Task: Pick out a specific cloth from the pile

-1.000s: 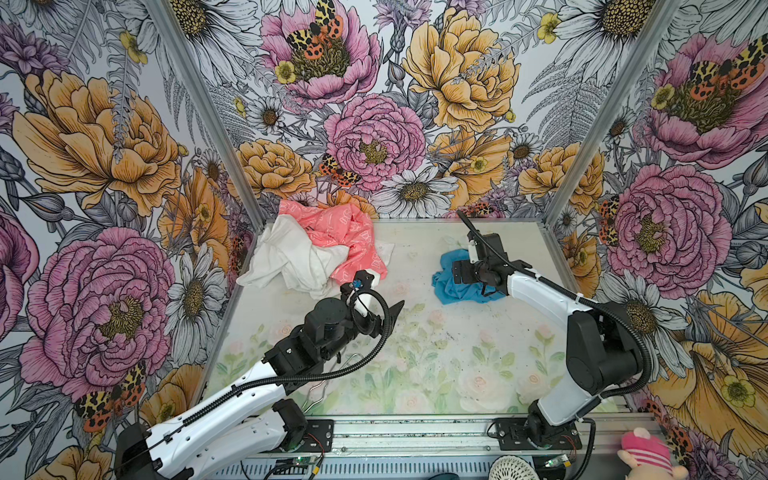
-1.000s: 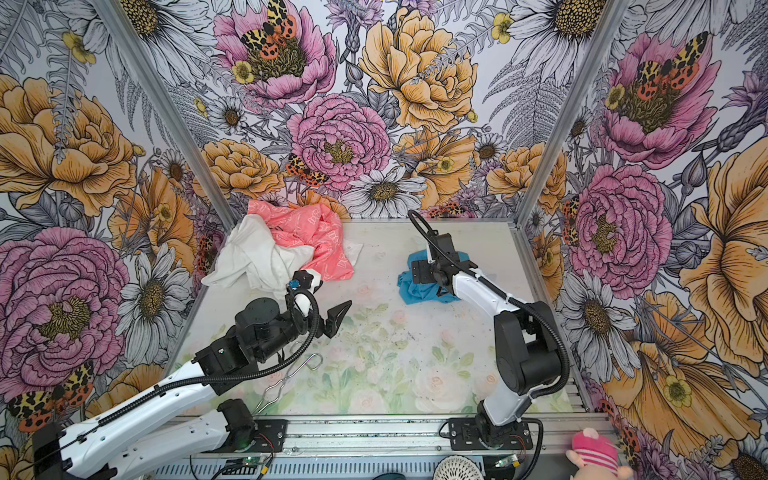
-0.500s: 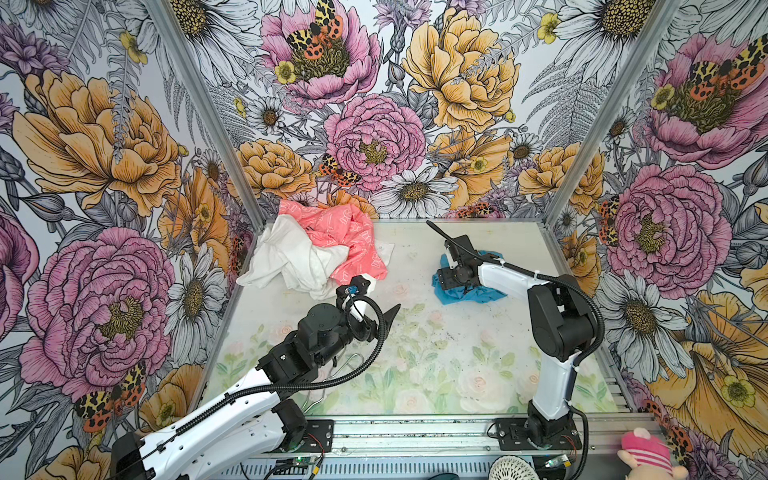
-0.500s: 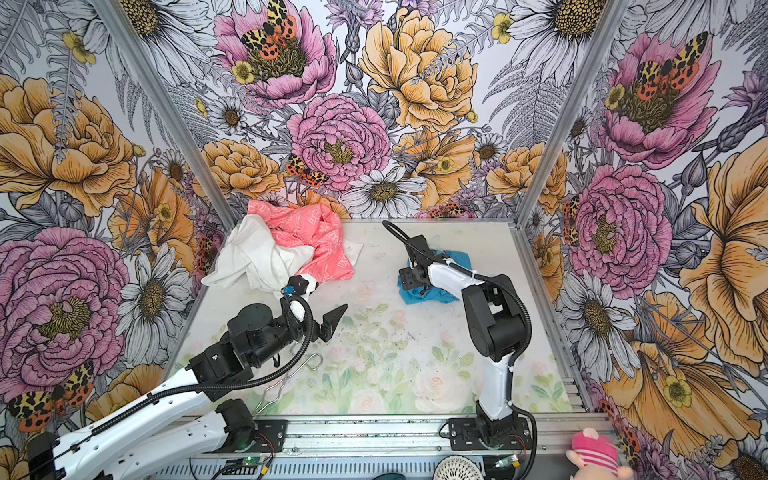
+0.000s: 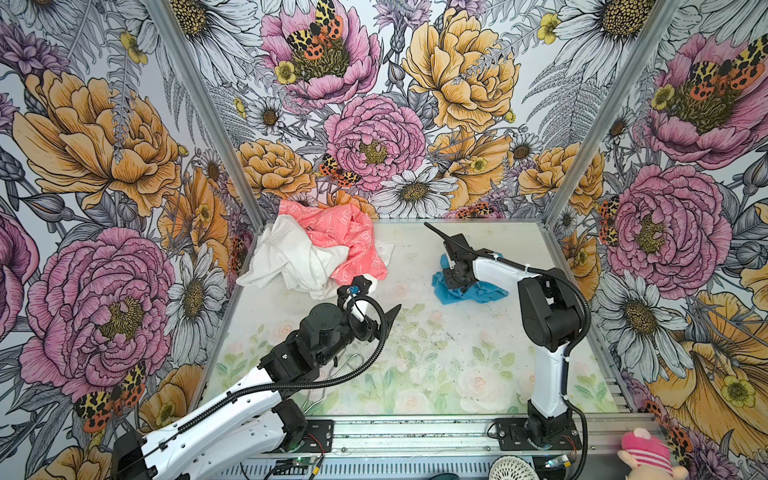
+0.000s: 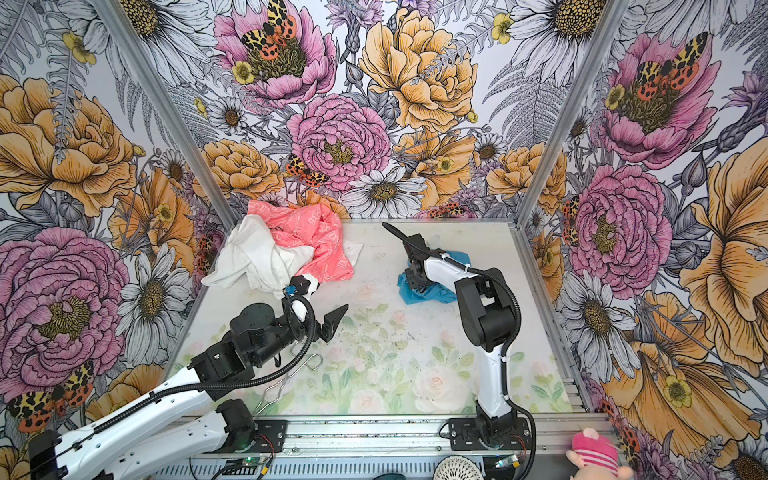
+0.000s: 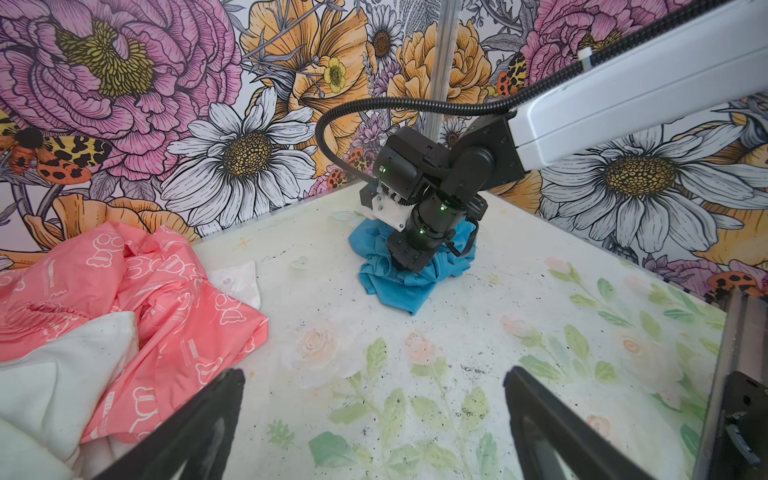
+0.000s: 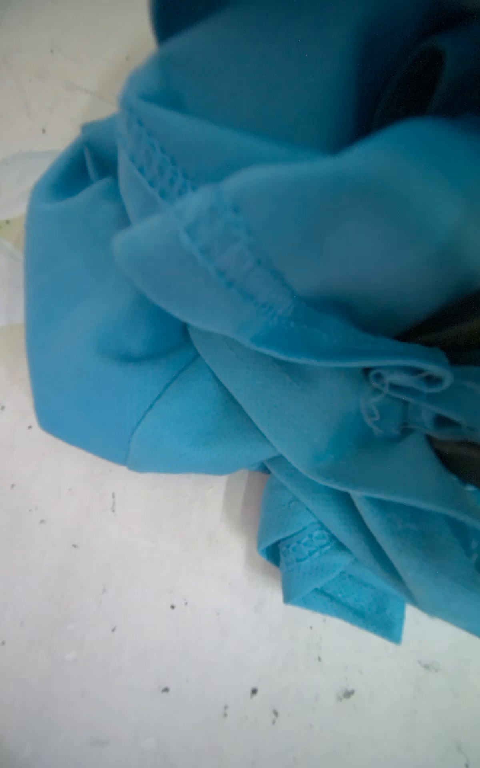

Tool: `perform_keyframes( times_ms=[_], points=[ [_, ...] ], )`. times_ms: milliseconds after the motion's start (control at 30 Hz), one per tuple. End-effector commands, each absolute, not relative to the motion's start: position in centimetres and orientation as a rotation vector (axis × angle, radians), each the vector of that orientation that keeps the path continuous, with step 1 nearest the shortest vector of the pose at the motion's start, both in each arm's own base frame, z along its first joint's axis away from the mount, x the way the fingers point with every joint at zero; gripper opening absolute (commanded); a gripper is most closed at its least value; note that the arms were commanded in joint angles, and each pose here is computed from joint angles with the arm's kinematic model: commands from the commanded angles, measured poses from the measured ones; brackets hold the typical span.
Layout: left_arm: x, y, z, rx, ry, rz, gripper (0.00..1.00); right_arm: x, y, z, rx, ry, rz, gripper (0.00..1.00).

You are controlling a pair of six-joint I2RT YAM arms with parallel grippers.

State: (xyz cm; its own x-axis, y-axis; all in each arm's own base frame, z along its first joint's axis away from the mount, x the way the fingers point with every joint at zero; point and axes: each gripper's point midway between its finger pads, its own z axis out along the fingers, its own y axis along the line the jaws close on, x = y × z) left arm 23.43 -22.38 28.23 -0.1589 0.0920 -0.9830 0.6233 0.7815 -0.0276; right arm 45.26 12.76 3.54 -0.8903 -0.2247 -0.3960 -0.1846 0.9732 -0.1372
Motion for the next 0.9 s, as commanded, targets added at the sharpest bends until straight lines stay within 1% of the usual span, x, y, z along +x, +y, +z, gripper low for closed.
perform_keyframes(
  times_ms=[0,100,300,400,633,733,867],
  points=[
    [23.3,-22.2,28.5,0.553,1.67,-0.513,0.98,45.8,10.5,4.7,-0.219,2.699,-0.168,0.15],
    [23.3,-22.0,28.6,0.547,1.667,-0.511,0.98,46.4,7.9,6.1,-0.143,2.678,-0.177,0.1],
    [23.4,-21.8,28.8,0.538,1.665,-0.505,0.99,47.7,1.7,10.5,0.011,2.589,-0.244,0.04],
    [23.4,-21.8,28.8,0.538,1.665,-0.505,0.99,48.4,0.2,12.9,0.053,2.535,-0.237,0.03],
    [23.4,-21.8,28.7,0.539,1.666,-0.502,0.99,50.2,1.5,15.3,0.06,2.481,-0.124,0.02],
    [23.3,-21.7,28.9,0.536,1.661,-0.505,0.99,50.4,2.6,14.8,0.046,2.49,-0.086,0.03],
    [23.2,-21.6,29.1,0.533,1.656,-0.508,0.99,49.9,4.5,12.7,-0.023,2.539,-0.065,0.08]
  ],
)
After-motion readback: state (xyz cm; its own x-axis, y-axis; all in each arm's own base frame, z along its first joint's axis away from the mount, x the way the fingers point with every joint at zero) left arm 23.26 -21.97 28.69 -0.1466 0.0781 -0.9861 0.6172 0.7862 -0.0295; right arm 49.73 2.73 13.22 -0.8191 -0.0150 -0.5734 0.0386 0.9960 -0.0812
